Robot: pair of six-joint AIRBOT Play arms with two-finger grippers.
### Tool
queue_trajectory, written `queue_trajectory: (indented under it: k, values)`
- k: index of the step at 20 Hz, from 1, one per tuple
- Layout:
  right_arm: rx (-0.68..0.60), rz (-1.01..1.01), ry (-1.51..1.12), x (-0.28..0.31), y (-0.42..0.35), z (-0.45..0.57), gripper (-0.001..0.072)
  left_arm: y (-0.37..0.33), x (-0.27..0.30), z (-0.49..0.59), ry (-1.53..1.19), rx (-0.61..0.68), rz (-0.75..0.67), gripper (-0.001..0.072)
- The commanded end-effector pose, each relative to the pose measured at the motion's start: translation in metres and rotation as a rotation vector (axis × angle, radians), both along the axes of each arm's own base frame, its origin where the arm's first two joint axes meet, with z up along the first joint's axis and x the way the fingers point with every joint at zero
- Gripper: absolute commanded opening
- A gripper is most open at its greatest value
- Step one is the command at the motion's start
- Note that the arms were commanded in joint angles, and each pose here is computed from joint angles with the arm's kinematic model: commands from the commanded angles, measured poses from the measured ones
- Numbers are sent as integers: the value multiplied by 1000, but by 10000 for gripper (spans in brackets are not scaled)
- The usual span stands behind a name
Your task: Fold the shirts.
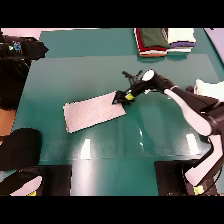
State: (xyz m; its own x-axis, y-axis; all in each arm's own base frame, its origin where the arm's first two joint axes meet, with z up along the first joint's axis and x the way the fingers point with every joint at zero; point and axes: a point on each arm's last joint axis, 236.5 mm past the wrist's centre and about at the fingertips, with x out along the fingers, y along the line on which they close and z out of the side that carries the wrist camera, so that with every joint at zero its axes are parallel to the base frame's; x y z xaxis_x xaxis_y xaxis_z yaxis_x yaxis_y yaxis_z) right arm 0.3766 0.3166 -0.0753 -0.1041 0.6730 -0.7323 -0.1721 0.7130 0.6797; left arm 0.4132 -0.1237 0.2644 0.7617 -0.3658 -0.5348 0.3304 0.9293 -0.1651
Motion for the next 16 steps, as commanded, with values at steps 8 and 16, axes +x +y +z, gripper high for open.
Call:
queue_trajectory:
  k: [8, 16]
  values:
    - [-69, 38, -388, 78, -11, 82, 13, -49, -20, -2, 14, -1, -127, 19]
    - [-283, -520, -460, 111, -316, 169, 13, -109, -51, 0, 7, -8, -282, 19]
